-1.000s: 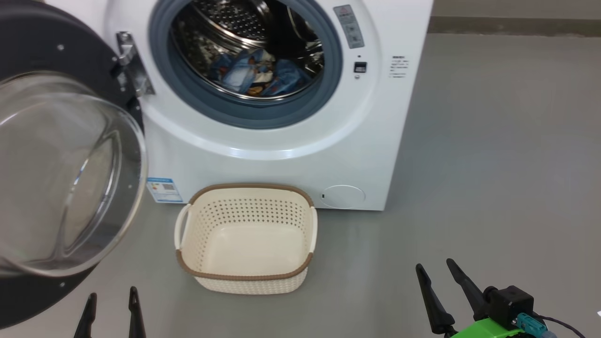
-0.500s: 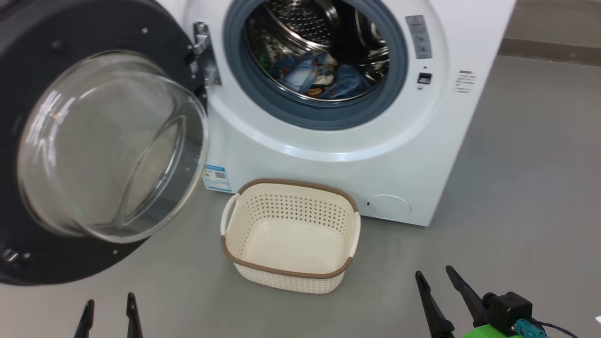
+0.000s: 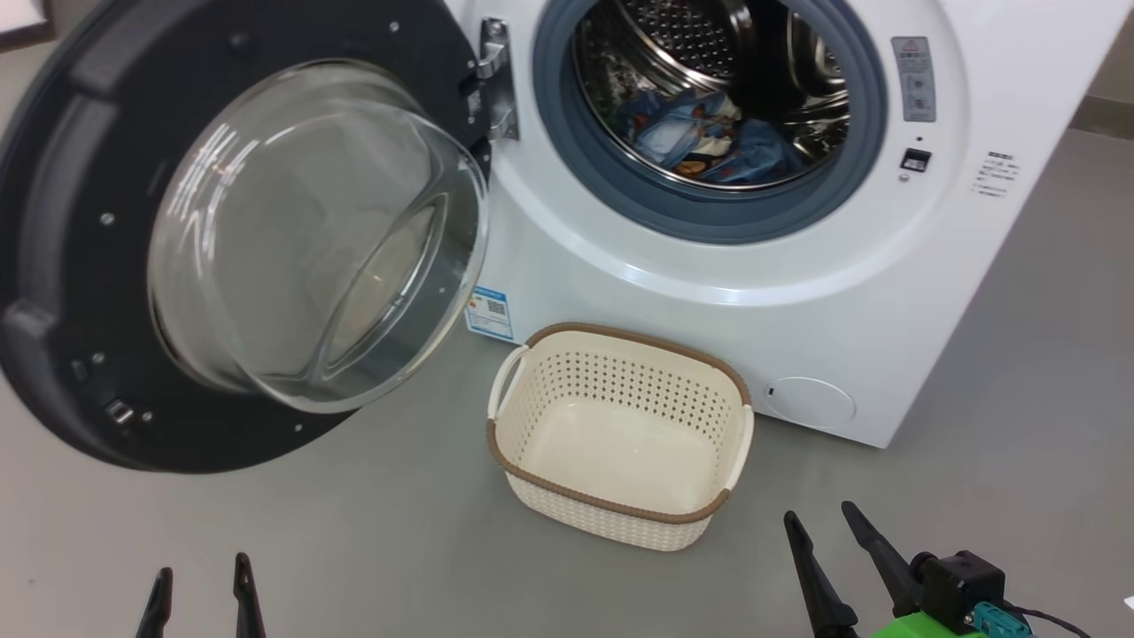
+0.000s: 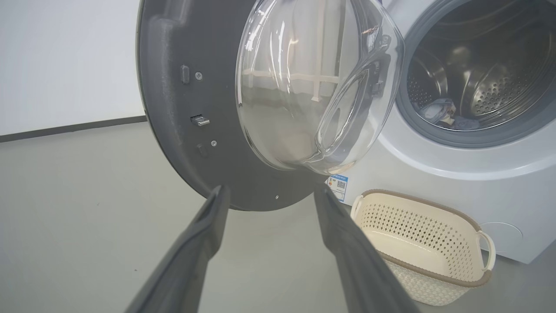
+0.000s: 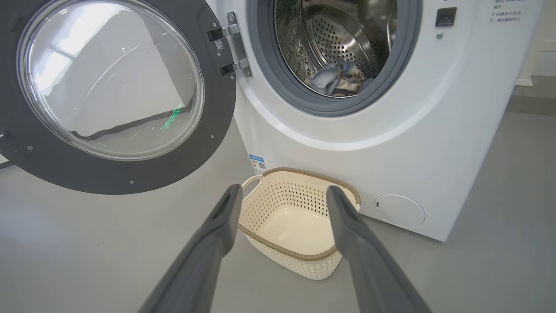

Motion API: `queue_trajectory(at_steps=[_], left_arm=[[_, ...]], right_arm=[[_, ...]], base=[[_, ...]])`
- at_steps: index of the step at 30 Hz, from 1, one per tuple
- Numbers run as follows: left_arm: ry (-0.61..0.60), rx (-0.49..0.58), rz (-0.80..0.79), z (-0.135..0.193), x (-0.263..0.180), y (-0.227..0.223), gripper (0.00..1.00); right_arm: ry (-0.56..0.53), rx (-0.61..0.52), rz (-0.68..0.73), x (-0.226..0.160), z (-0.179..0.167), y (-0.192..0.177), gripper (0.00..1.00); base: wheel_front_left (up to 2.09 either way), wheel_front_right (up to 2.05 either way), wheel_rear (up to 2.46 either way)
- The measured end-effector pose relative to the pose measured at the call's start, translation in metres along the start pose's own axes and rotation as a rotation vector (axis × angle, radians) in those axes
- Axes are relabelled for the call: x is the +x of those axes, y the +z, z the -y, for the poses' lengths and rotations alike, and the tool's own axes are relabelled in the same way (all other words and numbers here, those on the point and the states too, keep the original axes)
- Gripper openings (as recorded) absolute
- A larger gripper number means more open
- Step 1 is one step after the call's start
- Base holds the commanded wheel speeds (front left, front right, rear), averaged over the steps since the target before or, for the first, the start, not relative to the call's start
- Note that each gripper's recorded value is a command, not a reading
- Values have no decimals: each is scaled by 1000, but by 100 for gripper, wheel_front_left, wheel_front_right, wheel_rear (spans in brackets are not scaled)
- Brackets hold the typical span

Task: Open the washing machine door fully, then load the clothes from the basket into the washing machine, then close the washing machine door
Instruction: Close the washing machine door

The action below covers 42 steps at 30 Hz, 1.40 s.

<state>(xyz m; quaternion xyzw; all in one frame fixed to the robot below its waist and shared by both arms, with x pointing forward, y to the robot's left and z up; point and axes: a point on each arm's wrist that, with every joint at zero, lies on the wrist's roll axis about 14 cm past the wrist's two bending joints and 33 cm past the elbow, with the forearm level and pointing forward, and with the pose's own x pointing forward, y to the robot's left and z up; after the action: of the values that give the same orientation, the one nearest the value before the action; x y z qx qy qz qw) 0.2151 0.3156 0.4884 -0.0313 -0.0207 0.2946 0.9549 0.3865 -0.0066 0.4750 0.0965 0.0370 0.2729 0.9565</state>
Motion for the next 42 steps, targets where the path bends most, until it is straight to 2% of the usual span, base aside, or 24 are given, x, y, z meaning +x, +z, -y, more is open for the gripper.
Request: queue_trajectory(at_steps=[12, 30, 31, 32, 42], left_arm=[[68, -1, -4, -20, -10, -1, 100], [84, 7, -14, -21, -10, -2, 100], [84, 6, -14, -21, -10, -2, 30], [85, -1, -15, -21, -10, -3, 0], [115, -57, -15, -27, -8, -1, 0]], right_arm=[[61, 3, -19, 11, -19, -6, 100], [67, 1, -36, 12, -18, -12, 100], [66, 1, -36, 12, -18, -12, 100], [65, 1, -37, 12, -18, -12, 100], [63, 2, -45, 12, -15, -15, 100]], base=[[0, 0, 0], [0, 0, 0], [0, 0, 0], [0, 0, 0], [0, 0, 0]])
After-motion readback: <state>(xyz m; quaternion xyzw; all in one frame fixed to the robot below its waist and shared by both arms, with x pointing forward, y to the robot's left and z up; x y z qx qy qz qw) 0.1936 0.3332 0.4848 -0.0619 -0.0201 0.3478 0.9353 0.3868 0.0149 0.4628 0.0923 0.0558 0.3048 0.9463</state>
